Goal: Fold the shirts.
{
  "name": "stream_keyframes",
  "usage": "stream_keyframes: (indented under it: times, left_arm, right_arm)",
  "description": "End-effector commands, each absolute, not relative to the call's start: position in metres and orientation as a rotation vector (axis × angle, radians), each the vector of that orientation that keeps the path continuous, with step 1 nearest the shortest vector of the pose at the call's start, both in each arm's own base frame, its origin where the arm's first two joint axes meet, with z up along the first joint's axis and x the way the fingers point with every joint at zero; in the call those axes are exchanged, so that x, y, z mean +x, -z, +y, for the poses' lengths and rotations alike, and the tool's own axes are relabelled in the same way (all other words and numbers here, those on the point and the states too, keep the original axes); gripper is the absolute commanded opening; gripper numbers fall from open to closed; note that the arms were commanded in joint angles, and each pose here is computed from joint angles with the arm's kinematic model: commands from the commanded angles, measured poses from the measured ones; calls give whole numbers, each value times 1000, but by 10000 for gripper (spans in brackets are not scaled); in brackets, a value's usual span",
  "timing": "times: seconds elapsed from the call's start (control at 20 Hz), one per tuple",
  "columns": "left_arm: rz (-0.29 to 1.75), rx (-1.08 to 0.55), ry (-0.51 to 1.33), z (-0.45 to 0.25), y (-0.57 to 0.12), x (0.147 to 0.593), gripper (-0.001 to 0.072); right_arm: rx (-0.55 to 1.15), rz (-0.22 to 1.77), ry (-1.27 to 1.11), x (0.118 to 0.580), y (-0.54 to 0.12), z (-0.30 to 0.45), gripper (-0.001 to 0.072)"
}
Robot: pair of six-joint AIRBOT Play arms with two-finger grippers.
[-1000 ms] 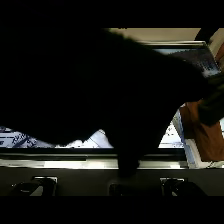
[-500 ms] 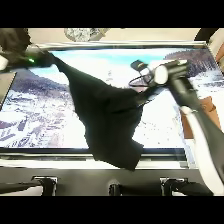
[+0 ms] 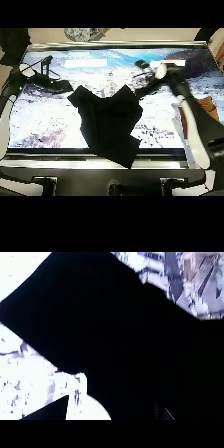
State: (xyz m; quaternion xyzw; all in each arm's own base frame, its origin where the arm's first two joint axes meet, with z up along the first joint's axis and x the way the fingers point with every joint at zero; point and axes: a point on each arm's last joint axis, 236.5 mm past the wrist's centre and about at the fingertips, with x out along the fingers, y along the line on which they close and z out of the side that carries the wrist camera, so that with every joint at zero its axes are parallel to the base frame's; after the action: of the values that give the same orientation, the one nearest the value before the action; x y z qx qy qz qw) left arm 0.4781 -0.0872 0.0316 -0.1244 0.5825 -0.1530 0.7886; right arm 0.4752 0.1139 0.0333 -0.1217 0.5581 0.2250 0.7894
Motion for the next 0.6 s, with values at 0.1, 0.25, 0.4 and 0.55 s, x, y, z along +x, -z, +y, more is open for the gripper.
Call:
stream_keyframes:
  times: [0.1,0.25,0.4,0.55]
  left_arm:
    - [1655,-336,350,-80,11,349,607]
    - [1687,-511,429,-126,37,284,607]
    - [1720,-603,465,-161,59,236,604]
    - [1786,-586,476,-187,82,203,604]
  right_arm:
    - [-108,1401,-542,427,-30,27,603]
    - [-40,1472,-645,406,4,41,604]
    - [3,1471,-700,401,28,65,610]
    - [14,1468,-718,404,50,81,675]
